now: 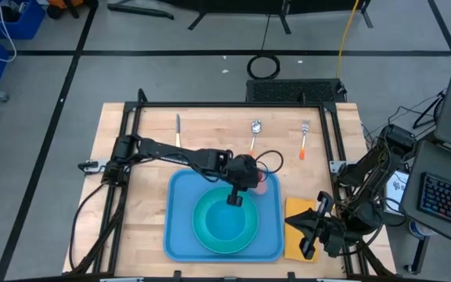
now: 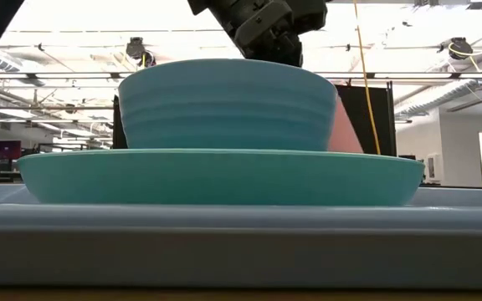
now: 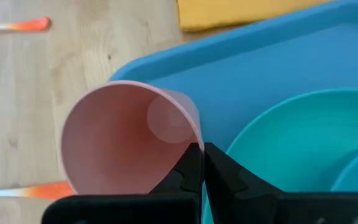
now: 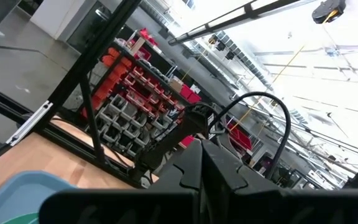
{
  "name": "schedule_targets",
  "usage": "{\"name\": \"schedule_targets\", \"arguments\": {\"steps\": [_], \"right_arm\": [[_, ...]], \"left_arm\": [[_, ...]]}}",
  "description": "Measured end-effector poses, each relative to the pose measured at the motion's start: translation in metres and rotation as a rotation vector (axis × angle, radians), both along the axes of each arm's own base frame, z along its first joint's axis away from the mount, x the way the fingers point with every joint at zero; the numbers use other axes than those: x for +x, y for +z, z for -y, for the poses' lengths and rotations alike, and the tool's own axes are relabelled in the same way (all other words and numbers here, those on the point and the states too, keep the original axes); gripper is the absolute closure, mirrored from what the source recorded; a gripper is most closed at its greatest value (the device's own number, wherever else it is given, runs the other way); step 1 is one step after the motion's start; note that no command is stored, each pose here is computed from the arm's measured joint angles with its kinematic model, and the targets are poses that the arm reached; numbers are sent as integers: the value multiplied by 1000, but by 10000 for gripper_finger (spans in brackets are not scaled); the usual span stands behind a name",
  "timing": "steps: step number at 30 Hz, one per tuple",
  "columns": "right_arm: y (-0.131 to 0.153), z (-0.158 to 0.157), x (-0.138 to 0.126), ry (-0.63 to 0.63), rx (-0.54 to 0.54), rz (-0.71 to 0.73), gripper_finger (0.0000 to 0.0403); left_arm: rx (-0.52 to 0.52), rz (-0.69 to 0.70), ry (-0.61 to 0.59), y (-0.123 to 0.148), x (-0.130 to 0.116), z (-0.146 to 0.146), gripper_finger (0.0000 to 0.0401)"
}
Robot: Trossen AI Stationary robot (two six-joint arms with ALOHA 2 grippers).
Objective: Set up tray
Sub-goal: Put the pink cup on the blue tray at the top right of the light blue plate
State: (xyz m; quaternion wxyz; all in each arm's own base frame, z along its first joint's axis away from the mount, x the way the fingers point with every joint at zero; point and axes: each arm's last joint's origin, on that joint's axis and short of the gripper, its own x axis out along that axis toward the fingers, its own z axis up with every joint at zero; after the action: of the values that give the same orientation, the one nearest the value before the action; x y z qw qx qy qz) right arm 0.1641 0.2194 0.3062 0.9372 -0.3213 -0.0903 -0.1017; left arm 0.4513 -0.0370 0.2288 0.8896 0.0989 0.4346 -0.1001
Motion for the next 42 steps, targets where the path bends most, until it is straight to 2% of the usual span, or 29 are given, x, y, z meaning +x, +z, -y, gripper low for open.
{"name": "schedule_targets", "arguments": {"steps": [10, 13, 42], "right_arm": [[0, 0, 0, 1, 6, 0, 403], [0, 0, 0, 2, 8, 0, 403], [-1, 0, 0, 3, 15, -5, 403]], "left_arm": [[-5, -3, 23, -3, 1, 0, 393], [23, -2, 47, -3, 1, -1, 386], [4, 26, 23, -1, 3, 0, 377]]}}
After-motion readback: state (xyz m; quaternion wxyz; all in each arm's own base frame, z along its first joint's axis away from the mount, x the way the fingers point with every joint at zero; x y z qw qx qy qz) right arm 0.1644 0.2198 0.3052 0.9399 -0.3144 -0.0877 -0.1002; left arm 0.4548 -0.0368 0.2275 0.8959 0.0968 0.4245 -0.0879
